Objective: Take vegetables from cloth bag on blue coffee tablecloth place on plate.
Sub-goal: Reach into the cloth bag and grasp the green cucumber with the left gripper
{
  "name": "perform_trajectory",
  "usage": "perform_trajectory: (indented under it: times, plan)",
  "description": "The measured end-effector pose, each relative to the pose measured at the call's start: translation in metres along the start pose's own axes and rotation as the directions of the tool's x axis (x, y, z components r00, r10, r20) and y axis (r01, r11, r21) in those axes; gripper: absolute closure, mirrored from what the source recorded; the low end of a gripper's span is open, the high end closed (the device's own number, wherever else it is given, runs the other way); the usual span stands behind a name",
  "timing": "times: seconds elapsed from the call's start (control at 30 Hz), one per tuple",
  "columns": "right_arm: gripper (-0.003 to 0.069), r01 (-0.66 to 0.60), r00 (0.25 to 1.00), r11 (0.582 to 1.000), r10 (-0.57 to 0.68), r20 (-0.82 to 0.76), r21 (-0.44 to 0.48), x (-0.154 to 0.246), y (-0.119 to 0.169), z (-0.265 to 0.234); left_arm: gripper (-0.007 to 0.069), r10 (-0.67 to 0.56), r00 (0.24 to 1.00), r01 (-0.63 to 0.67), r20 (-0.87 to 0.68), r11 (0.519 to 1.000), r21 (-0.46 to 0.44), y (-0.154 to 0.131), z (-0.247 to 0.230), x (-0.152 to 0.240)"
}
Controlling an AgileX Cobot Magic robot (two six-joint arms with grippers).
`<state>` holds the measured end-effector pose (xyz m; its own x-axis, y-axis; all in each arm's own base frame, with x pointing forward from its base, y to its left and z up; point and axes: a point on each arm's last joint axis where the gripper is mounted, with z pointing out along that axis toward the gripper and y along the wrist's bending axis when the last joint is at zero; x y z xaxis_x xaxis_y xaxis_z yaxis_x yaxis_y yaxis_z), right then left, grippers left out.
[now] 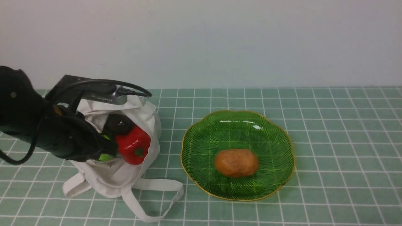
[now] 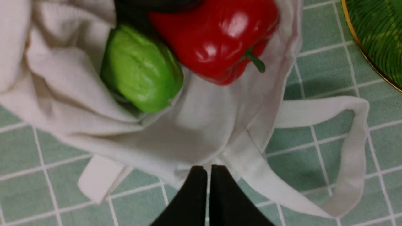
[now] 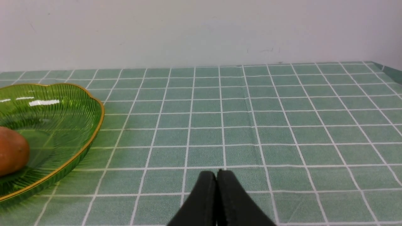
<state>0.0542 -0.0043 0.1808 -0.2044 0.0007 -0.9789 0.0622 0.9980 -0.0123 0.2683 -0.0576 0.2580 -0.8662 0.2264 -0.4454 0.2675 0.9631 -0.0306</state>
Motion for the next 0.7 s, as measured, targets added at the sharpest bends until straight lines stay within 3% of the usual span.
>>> perform_trajectory:
  times: [0.13, 0.27, 0.37, 0.53, 0.7]
  plan:
    - [0.0669, 0.0, 1.0, 1.0, 0.0, 0.0, 0.0, 0.0, 0.0, 0.0, 0.0559, 0.076, 0.997, -0.075, 0.016, 0.996, -0.056, 0.004, 0.017, -0.014]
    - [0.0669, 0.0, 1.0, 1.0, 0.0, 0.0, 0.0, 0.0, 0.0, 0.0, 0.0395, 0.14, 0.99, -0.135, 0.036, 0.985, -0.106, 0.009, 0.034, -0.021]
    - [0.0669, 0.0, 1.0, 1.0, 0.0, 0.0, 0.0, 0.0, 0.0, 0.0, 0.0215, 0.183, 0.983, -0.181, 0.009, 0.975, -0.127, 0.012, 0.051, -0.022]
    - [0.0669, 0.0, 1.0, 1.0, 0.0, 0.0, 0.0, 0.0, 0.0, 0.0, 0.005, 0.21, 0.976, -0.216, -0.055, 0.968, -0.126, 0.012, 0.072, -0.019]
    - [0.0669, 0.0, 1.0, 1.0, 0.0, 0.0, 0.0, 0.0, 0.0, 0.0, 0.0006, 0.262, 0.961, -0.271, -0.083, 0.955, -0.12, 0.004, 0.081, -0.017]
